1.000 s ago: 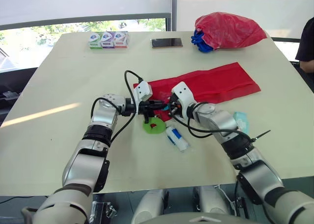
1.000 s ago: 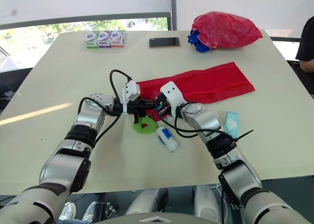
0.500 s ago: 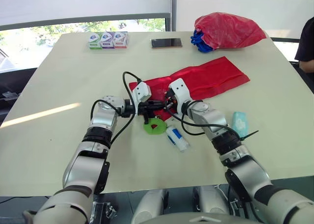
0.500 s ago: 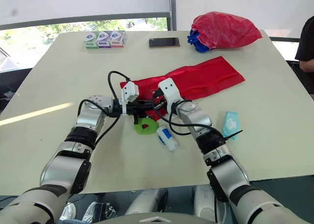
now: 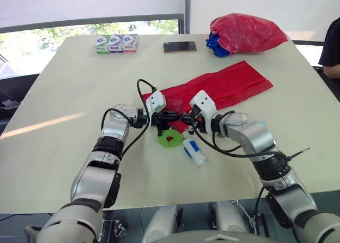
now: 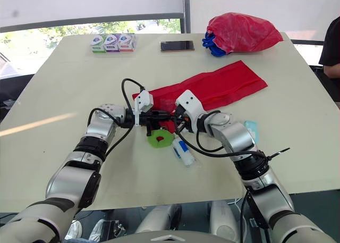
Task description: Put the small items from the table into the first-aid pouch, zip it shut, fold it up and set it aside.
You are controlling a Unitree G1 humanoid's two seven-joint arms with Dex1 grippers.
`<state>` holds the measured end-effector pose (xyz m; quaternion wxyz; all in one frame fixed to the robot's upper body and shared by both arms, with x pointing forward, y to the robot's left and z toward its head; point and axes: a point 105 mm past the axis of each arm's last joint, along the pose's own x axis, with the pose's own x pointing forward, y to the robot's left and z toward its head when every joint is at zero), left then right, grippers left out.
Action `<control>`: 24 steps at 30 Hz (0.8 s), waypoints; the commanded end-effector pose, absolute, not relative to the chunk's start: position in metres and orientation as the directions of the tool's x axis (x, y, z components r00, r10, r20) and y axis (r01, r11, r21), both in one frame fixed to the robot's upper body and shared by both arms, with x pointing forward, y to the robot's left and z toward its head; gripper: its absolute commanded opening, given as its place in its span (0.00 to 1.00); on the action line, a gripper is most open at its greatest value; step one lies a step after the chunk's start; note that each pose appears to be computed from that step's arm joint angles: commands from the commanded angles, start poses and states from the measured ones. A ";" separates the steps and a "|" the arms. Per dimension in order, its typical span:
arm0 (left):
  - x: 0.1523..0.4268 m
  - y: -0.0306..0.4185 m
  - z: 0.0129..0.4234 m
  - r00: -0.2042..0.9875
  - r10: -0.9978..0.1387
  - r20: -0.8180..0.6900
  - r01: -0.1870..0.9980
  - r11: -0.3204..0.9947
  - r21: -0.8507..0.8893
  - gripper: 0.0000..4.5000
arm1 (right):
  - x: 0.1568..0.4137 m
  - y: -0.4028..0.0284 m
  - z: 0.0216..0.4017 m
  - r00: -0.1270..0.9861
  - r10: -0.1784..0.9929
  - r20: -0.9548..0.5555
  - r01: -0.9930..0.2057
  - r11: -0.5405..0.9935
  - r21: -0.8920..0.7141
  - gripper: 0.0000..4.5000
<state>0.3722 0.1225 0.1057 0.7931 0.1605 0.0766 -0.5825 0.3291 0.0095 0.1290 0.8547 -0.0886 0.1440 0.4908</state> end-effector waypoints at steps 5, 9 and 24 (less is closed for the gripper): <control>0.372 0.118 0.117 0.286 -0.914 -0.287 0.952 0.238 0.191 0.00 | 0.348 0.006 0.129 0.573 0.751 -0.328 -0.810 0.581 -0.084 0.02; 0.370 0.116 0.116 0.270 -0.920 -0.285 0.957 0.224 0.186 0.00 | 0.357 0.008 0.121 0.597 0.723 -0.347 -0.788 0.610 -0.083 0.02; 0.361 0.100 0.111 0.209 -0.938 -0.275 0.972 0.168 0.167 0.00 | 0.372 0.046 0.138 0.654 0.737 -0.174 -0.747 0.664 0.006 0.02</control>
